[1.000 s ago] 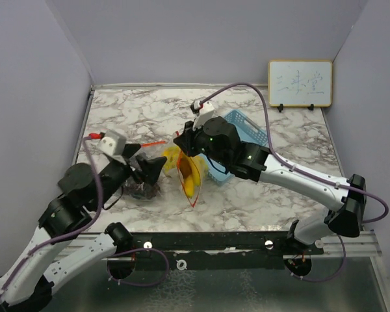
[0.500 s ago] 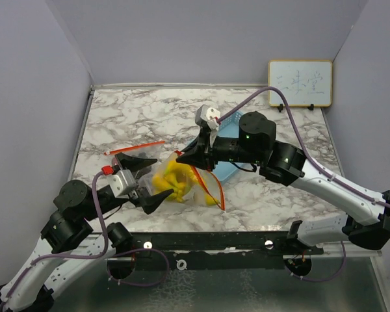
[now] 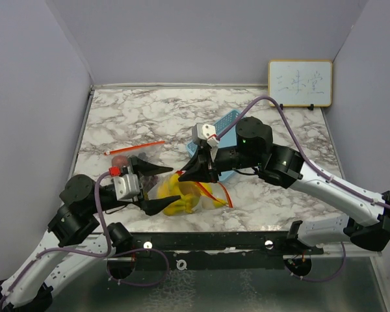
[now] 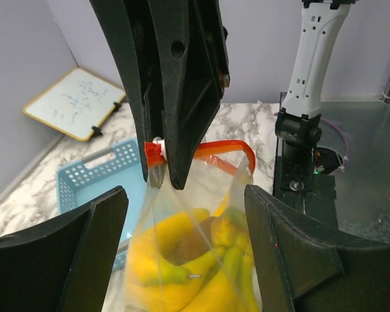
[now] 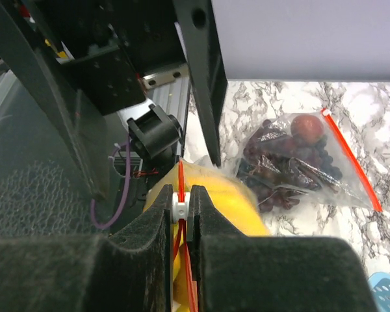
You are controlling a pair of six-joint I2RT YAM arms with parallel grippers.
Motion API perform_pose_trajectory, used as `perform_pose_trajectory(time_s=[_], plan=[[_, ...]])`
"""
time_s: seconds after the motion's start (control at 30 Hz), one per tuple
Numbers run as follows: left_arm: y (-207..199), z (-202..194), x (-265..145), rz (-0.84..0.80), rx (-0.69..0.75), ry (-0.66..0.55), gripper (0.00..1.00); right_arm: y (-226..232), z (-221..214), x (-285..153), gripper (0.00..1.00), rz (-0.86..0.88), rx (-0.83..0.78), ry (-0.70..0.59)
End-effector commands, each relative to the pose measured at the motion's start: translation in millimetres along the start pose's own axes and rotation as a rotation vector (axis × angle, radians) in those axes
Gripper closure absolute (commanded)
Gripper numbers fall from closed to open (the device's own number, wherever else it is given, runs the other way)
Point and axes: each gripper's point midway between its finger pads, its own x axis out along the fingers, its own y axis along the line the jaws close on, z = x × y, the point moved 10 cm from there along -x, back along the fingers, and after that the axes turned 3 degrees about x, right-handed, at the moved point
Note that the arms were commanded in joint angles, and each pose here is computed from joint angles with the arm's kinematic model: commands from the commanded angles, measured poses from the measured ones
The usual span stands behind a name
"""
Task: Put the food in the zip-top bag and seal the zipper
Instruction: Adjust the zipper food storage bag at the center of the board.
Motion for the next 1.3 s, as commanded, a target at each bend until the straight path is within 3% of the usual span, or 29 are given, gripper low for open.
perform_pose_trajectory(time_s=[0.0,0.27,0.4,0.53,0.7,0.87,0.9,0.97,1.07,1.2,1.27], plan=[[-0.8,-13.1,11.5,-0.062,-0.072,0.055,0.26,4.2,9.3,-0.3,0.98,0.070,-0.057,-0.049],[8.0,-19.9,23.0,-0.010,-0.095,0.061,0.28,7.4,7.5,-1.6,0.98,0.125,-0.085,-0.034],[8.6,-22.7,29.4,-0.045,-0.103,0.064,0.52,5.7,7.0,-1.0,0.98,0.109,-0.088,-0.029],[8.4,-26.7,32.8,-0.066,-0.127,0.088,1.00,4.4,8.3,-3.2,0.98,0.071,-0.093,-0.038],[7.2,-31.7,31.4,-0.069,-0.147,0.128,1.00,6.7,16.4,-10.6,0.98,0.025,-0.104,-0.091],[16.0,-22.5,30.6,0.056,-0.166,0.132,1.00,10.3,18.2,-14.6,0.97,0.043,-0.124,-0.110],[17.9,-19.4,30.1,0.086,-0.168,0.126,1.00,10.0,17.2,-14.7,0.93,0.041,-0.127,-0.109],[20.4,-14.6,28.6,0.127,-0.161,0.106,1.00,9.0,14.3,-14.3,0.75,0.032,-0.133,-0.108],[21.2,-14.2,24.2,0.171,-0.146,0.077,1.00,9.5,12.2,-14.9,0.61,0.040,-0.144,-0.106],[18.9,-13.8,21.5,0.161,-0.144,0.073,1.00,10.4,11.3,-17.5,0.47,0.033,-0.161,-0.108],[17.5,-14.3,21.1,0.149,-0.145,0.066,1.00,9.3,11.2,-17.7,0.46,0.021,-0.162,-0.113]])
